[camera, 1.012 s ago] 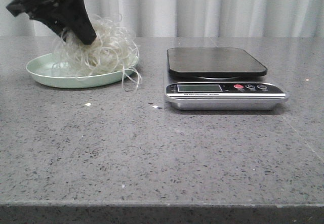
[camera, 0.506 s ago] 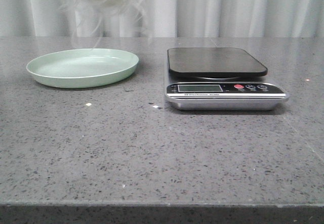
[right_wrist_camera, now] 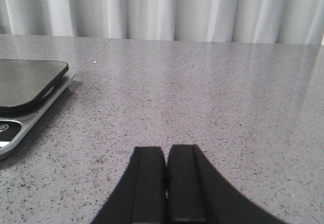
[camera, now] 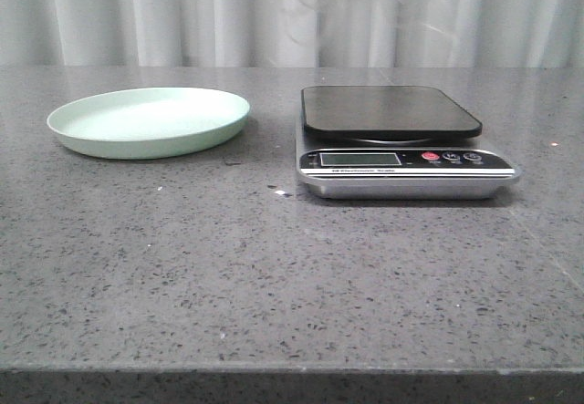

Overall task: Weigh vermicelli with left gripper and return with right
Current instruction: 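Lift the vermicelli with the left gripper and carry it over the scale, then lower the vermicelli onto the scale pan and open the left gripper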

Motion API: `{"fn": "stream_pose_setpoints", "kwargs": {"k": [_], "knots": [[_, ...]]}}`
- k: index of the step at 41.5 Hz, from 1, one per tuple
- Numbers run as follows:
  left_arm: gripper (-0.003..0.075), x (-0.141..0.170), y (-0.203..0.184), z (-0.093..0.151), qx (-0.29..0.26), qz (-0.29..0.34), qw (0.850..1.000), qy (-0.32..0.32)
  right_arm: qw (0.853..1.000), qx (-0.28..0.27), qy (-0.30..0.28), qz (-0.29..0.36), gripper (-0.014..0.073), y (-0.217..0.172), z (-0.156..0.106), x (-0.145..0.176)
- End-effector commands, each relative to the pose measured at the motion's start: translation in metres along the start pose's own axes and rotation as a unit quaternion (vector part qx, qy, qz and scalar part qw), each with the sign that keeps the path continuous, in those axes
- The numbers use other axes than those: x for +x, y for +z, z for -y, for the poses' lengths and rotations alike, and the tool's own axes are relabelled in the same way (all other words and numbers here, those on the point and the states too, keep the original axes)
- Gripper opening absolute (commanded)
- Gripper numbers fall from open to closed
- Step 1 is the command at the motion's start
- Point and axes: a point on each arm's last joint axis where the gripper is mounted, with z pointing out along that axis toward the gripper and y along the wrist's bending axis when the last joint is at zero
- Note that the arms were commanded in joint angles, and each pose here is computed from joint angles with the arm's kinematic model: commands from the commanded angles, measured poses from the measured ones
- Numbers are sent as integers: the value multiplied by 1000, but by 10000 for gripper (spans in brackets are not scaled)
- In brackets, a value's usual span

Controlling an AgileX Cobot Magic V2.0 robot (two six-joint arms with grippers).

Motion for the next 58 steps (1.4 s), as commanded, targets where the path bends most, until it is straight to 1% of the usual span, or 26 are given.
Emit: {"fn": "stream_pose_setpoints", "kwargs": {"k": [1, 6, 9, 20, 32, 38, 48, 51, 55, 58], "knots": [[146, -17, -1, 21, 13, 53, 998, 10, 999, 5, -2, 50, 151, -2, 1, -11], [145, -9, 16, 17, 8, 32, 999, 14, 999, 5, -2, 50, 151, -2, 1, -11], [145, -5, 26, 10, 2, 20, 1000, 12, 999, 5, -2, 50, 151, -2, 1, -11], [145, 6, 46, -5, -6, -2, 1000, 2, 999, 5, -2, 50, 151, -2, 1, -11], [164, 8, 49, -8, -10, -8, 1000, 3, 999, 5, -2, 50, 151, -2, 1, -11], [237, 8, 49, -8, -9, -10, 1000, 2, 999, 5, -2, 50, 151, -2, 1, -11], [412, 10, 47, -5, 2, -22, 1000, 3, 999, 5, -2, 50, 151, -2, 1, -11], [451, 7, 43, -3, 6, -22, 1000, 8, 999, 5, -2, 50, 151, -2, 1, -11], [484, 3, 36, -1, 9, -19, 1000, 9, 999, 5, -2, 50, 151, -2, 1, -11], [486, -1, 25, 0, 6, -12, 1000, 11, 999, 5, -2, 50, 151, -2, 1, -11]]}}
